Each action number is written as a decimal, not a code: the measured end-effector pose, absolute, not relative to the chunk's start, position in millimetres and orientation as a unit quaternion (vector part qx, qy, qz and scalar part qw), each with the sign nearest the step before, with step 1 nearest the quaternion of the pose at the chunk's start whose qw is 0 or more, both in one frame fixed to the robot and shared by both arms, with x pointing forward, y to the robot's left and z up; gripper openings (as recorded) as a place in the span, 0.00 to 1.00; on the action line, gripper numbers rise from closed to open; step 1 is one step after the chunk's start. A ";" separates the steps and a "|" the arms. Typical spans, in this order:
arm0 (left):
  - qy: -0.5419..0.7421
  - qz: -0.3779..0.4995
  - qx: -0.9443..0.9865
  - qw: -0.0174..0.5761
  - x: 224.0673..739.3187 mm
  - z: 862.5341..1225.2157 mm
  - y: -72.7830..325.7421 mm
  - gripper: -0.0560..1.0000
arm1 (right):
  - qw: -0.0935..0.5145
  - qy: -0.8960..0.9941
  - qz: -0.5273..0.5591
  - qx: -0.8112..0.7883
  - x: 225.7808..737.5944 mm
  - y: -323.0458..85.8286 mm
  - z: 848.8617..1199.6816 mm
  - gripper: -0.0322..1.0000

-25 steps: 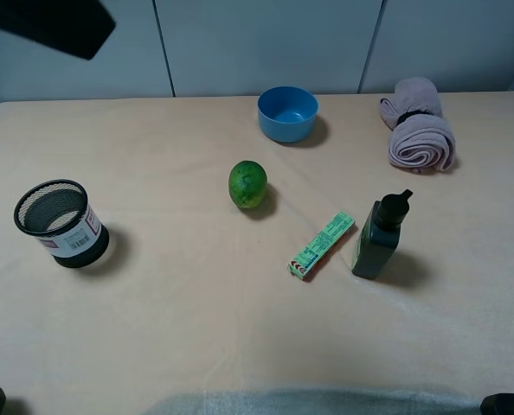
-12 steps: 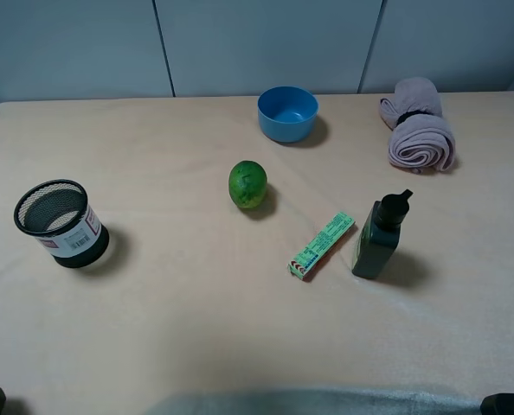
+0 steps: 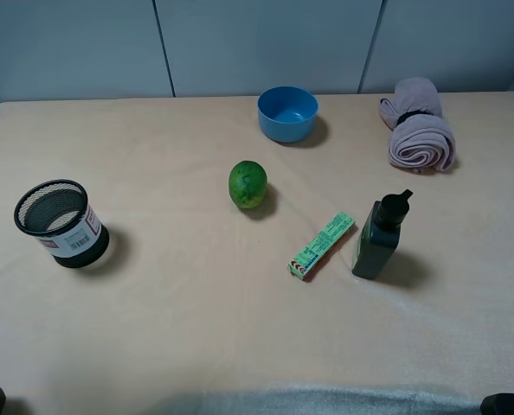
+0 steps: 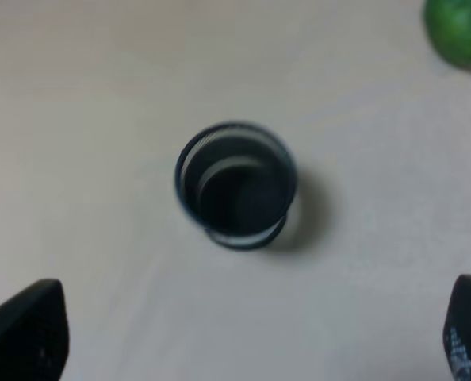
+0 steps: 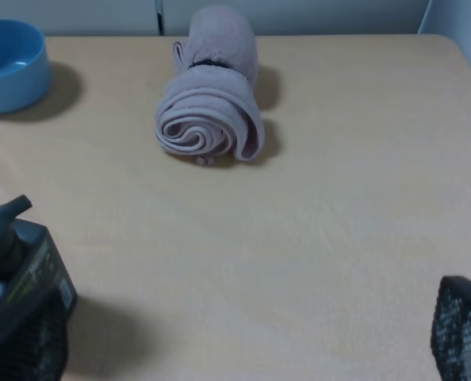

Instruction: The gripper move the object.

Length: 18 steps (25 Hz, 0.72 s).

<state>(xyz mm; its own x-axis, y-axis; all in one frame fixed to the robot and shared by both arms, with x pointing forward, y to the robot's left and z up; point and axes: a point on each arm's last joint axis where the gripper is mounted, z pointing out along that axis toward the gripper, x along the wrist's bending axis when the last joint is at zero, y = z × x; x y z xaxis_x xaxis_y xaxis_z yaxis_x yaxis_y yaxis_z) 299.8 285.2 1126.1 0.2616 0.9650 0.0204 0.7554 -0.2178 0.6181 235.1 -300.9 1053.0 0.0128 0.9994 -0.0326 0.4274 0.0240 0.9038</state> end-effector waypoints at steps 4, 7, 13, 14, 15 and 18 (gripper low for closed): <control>0.610 0.233 0.710 0.264 278.2 1101.2 299.8 0.94 | 0.391 0.600 0.366 0.595 235.1 -300.9 1053.0 0.70; 0.633 0.257 0.677 0.275 263.7 1085.2 306.4 0.94 | 0.391 0.600 0.366 0.595 235.1 -300.9 1053.0 0.70; 0.666 0.301 0.625 0.273 241.4 1056.0 311.9 0.94 | 0.391 0.600 0.366 0.595 235.1 -300.9 1053.0 0.70; 0.669 0.308 0.620 0.270 239.3 1050.9 312.1 0.94 | 0.391 0.600 0.366 0.595 235.1 -300.9 1053.0 0.70; 0.671 0.314 0.617 0.268 237.7 1046.7 312.0 0.94 | 0.391 0.600 0.366 0.595 235.1 -300.9 1053.0 0.70; 0.656 0.335 0.615 0.279 232.8 1039.6 311.0 0.94 | 0.391 0.600 0.366 0.595 235.1 -300.9 1053.0 0.70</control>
